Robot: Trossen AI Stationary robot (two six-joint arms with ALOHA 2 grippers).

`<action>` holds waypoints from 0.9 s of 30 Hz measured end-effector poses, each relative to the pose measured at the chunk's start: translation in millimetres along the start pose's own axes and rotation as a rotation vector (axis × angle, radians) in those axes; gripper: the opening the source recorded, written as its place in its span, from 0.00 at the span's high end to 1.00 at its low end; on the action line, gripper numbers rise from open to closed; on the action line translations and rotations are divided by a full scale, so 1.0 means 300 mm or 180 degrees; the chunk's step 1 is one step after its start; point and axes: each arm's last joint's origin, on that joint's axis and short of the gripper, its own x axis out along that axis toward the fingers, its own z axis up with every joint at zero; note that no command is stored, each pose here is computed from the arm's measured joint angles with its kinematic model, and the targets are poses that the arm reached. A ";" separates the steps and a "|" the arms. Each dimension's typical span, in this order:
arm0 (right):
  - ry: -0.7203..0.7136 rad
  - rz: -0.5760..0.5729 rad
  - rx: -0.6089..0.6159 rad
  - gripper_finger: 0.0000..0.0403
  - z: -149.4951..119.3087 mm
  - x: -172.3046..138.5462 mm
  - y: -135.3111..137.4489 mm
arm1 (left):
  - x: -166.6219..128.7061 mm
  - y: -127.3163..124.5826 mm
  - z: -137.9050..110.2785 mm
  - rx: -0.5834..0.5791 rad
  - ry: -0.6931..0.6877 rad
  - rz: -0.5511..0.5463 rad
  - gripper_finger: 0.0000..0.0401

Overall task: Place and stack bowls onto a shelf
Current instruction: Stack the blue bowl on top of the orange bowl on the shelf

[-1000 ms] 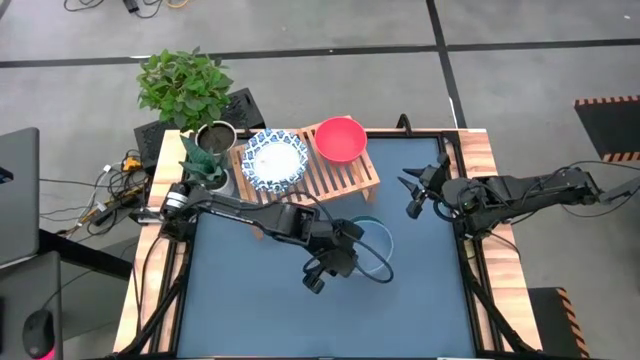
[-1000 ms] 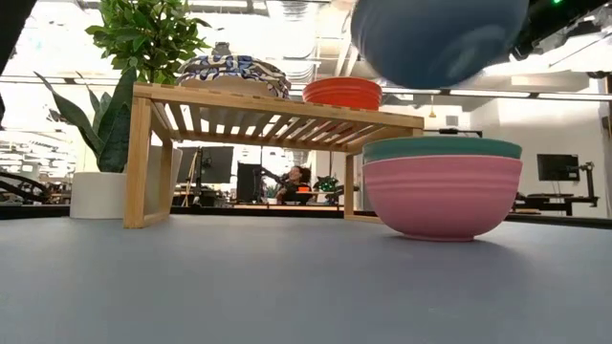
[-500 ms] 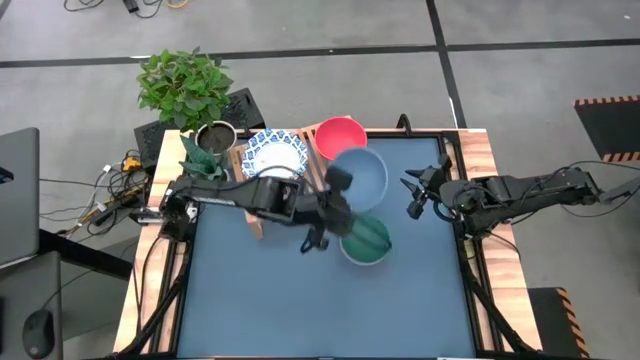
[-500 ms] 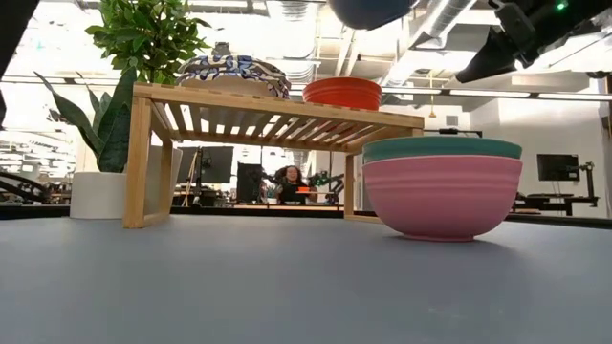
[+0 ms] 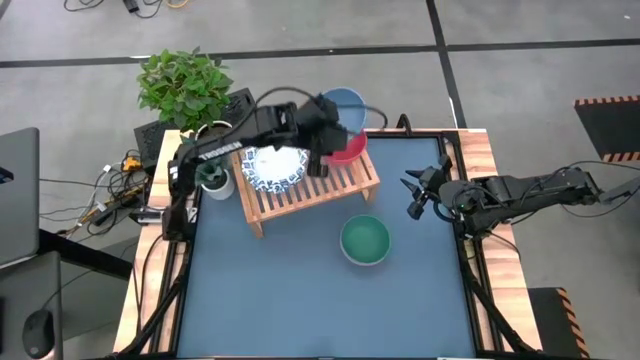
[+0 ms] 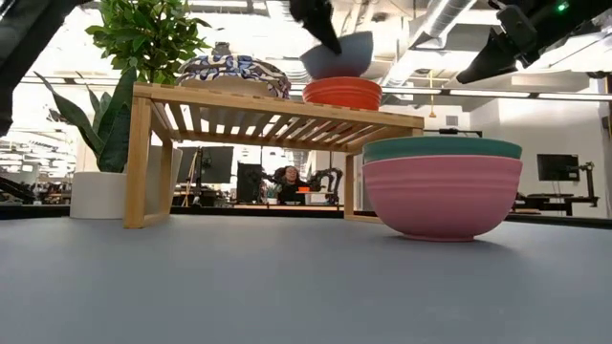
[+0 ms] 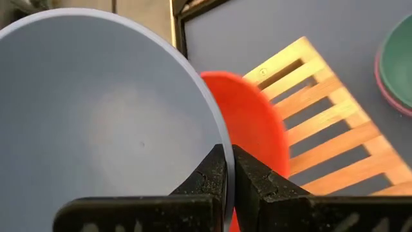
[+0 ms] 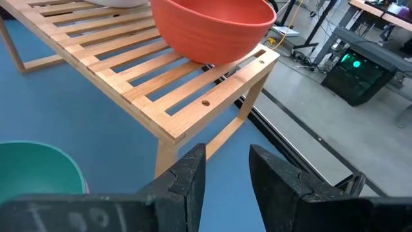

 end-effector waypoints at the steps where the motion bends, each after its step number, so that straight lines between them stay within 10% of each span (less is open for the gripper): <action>1: -0.0001 0.0000 -0.0004 0.64 0.000 0.000 0.000 | 0.007 0.016 -0.012 -0.0058 -0.0010 -0.0038 1.00; 27: 0.0012 -0.0001 -0.0039 0.64 -0.002 0.000 0.000 | 0.121 -0.007 -0.064 0.0051 0.0196 -0.0668 1.00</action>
